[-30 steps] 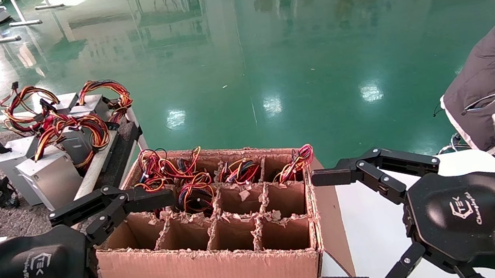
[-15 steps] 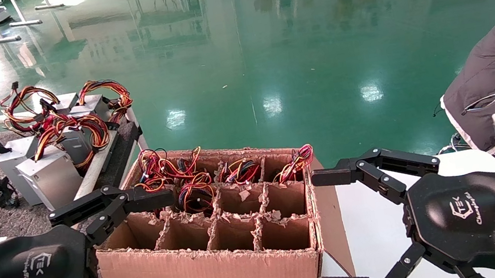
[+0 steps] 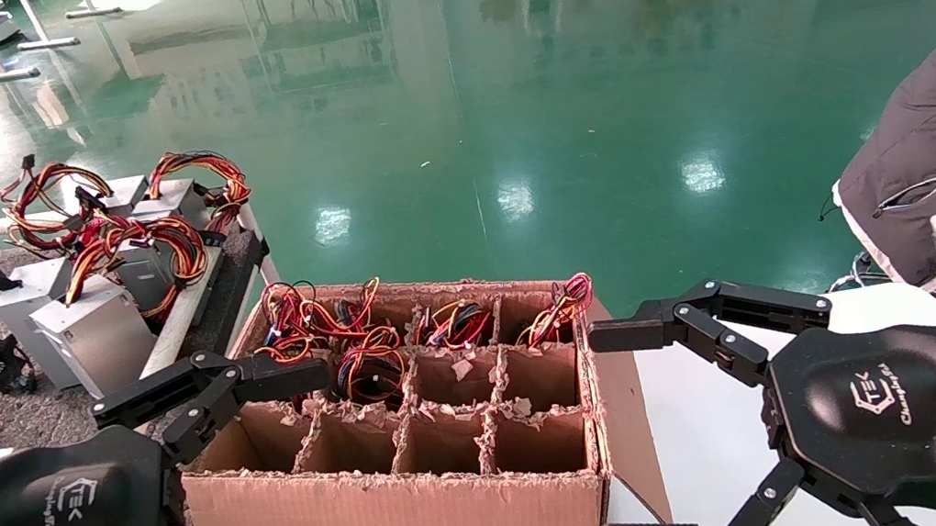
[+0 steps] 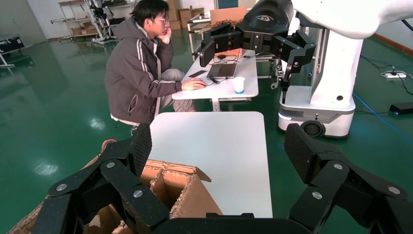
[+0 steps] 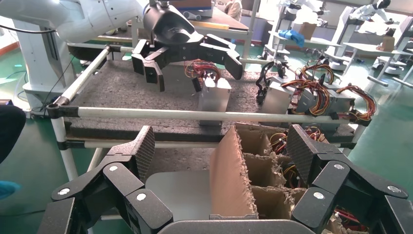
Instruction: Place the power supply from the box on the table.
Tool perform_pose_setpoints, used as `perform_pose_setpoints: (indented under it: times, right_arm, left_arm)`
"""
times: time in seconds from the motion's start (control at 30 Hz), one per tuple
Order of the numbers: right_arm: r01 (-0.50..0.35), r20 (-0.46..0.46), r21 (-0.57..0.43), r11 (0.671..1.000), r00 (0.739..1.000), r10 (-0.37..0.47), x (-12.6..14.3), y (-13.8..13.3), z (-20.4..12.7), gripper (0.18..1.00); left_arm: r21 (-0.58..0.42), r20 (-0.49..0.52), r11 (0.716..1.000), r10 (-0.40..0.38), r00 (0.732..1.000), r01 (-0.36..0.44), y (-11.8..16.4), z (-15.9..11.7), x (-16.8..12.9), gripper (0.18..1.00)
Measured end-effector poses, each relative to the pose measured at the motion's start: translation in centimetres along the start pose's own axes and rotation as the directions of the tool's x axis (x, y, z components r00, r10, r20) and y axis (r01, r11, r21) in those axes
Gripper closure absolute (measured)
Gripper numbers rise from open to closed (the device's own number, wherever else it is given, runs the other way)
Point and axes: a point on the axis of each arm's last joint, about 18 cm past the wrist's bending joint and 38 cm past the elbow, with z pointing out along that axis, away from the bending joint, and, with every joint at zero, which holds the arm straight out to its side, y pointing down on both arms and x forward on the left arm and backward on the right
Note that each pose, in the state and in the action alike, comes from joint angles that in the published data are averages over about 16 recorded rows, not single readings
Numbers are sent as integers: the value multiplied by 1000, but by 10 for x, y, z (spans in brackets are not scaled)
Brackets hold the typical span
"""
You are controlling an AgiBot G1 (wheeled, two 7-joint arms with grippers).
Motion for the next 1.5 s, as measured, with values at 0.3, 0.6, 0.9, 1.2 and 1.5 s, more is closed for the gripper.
perform_pose_setpoints:
  times: [0.3,0.6,0.9,1.2,1.5]
  right_arm:
    - [0,0,0,1000,1000,0,0,0,0,178]
    - [0,0,0,1000,1000,0,0,0,0,178]
    - [0,0,0,1000,1000,0,0,0,0,178]
    - [0,0,0,1000,1000,0,0,0,0,178]
    - [0,0,0,1000,1000,0,0,0,0,178]
  left_arm:
    - [-40,26,999,14,1000,-13,13,12,-12,185]
    - [-94,64,995,28,998,-22,31,35,-32,185]
    - [-132,82,991,45,996,-33,41,62,-52,185]
    - [-176,74,983,74,995,-60,49,88,-66,185]
    - [-218,49,971,107,993,-94,56,105,-72,185]
